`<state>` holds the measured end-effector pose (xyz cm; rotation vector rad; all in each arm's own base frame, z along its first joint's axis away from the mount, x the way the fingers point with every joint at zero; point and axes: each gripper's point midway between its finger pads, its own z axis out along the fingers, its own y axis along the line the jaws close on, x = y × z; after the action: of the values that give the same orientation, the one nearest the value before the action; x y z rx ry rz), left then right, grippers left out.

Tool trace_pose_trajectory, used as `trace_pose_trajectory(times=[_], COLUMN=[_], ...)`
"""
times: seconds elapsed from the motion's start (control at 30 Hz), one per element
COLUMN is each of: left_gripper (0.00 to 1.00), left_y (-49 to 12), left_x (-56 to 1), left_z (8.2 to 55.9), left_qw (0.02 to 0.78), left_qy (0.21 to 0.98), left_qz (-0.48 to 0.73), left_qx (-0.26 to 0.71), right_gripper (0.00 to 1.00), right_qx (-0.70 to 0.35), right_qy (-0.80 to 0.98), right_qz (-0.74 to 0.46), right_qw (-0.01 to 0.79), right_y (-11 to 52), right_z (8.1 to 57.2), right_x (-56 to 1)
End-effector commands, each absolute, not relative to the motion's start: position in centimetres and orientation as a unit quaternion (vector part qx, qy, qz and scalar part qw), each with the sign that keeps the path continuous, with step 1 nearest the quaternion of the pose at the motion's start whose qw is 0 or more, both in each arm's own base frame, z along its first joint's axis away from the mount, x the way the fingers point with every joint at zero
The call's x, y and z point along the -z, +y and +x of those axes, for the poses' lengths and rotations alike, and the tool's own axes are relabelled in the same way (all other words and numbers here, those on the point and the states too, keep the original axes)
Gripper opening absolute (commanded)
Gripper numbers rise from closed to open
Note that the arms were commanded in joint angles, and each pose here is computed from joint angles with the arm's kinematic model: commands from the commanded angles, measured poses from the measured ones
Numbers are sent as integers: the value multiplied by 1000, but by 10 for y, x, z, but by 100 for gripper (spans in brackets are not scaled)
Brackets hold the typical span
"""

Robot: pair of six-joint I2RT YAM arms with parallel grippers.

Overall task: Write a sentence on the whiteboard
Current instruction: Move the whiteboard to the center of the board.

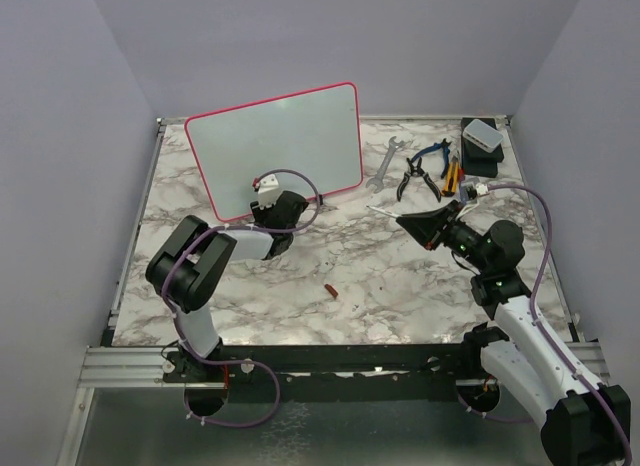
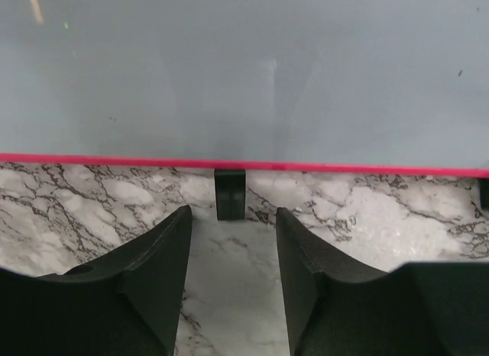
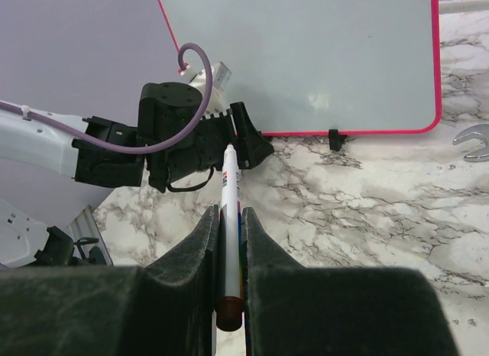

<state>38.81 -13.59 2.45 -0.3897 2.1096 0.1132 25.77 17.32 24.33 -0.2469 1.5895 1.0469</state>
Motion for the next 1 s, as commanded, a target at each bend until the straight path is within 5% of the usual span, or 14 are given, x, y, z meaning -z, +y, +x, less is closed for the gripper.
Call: trace_pose_trajectory(times=[0.0,0.43,0.73,0.97], left_gripper=[46,28,1,0], left_y=[-128,-119,-123,-138], left_x=[-8,6,18,20], left_z=[397,398,381,357], left_qw=[470,461,450,448], left_qy=[866,871,878,882], left_qz=[-160,-148,-144,-128], left_qx=[-61,-83,-78,-71], right_gripper=[0,1,1,1], right_qx=[-439,-443,-445,-446], right_qy=[676,680,682,679], right_qz=[-104,-100,-97,-94], right_qw=[583,576,572,575], right_y=[172,173,174,173], right_z=[261,263,263,260], right_x=[-243,-238,-236,-238])
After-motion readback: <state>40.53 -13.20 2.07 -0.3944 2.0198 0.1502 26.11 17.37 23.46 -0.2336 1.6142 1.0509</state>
